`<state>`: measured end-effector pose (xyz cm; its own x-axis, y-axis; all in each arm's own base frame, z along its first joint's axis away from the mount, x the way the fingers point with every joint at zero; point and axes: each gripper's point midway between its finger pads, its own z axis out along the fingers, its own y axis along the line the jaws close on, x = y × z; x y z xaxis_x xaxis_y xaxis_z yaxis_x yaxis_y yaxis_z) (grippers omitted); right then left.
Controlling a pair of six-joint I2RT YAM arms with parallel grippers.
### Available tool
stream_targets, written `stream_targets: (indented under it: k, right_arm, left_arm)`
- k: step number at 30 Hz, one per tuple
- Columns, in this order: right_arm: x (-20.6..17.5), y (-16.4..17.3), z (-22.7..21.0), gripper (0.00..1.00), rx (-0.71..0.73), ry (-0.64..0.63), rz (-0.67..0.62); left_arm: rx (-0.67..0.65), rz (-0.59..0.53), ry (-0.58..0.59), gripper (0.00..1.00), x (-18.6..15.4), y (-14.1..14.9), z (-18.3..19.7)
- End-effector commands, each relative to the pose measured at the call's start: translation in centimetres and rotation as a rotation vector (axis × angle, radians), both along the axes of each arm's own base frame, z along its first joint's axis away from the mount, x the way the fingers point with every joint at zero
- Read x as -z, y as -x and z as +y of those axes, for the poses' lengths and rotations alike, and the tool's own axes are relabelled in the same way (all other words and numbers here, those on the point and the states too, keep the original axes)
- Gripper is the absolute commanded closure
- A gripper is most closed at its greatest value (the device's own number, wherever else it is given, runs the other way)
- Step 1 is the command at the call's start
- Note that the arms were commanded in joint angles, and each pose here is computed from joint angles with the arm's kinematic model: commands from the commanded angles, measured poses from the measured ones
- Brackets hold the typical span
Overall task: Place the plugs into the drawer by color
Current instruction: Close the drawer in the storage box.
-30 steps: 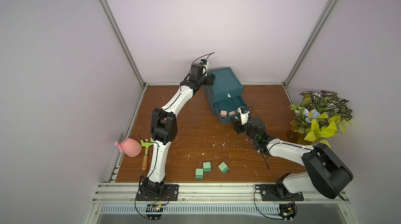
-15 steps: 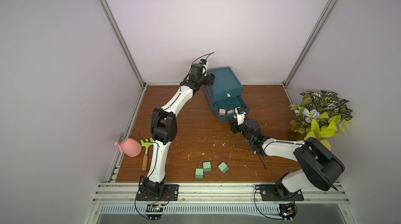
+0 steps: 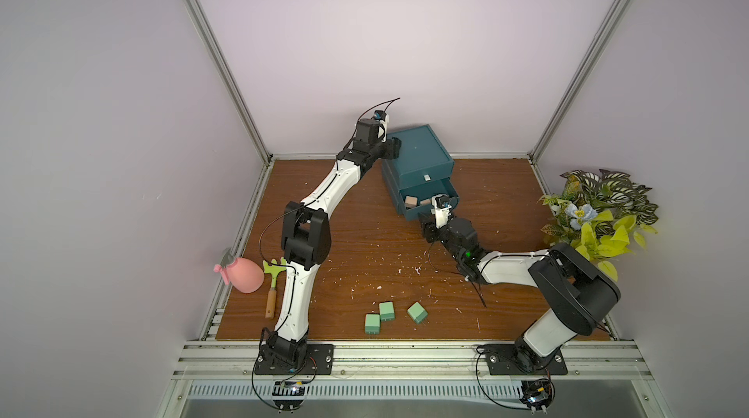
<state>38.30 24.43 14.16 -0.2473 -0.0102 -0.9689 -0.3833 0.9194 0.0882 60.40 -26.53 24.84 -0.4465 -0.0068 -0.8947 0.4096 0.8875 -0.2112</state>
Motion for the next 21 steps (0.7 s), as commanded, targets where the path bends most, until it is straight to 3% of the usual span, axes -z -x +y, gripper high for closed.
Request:
stream_targets:
  k: [1, 21]
  right_arm:
    - [-3.9, -1.3, 1.4, 0.34, -0.015, -0.101, -0.098]
    - [-3.8, -6.0, 4.7, 0.34, -0.059, -0.259, -0.078]
  left_arm:
    - [0.027, 0.128, -0.073, 0.29, 5.0, 1.4, -0.4]
    - [0.029, 0.129, -0.070, 0.29, 5.1, 1.4, -0.6]
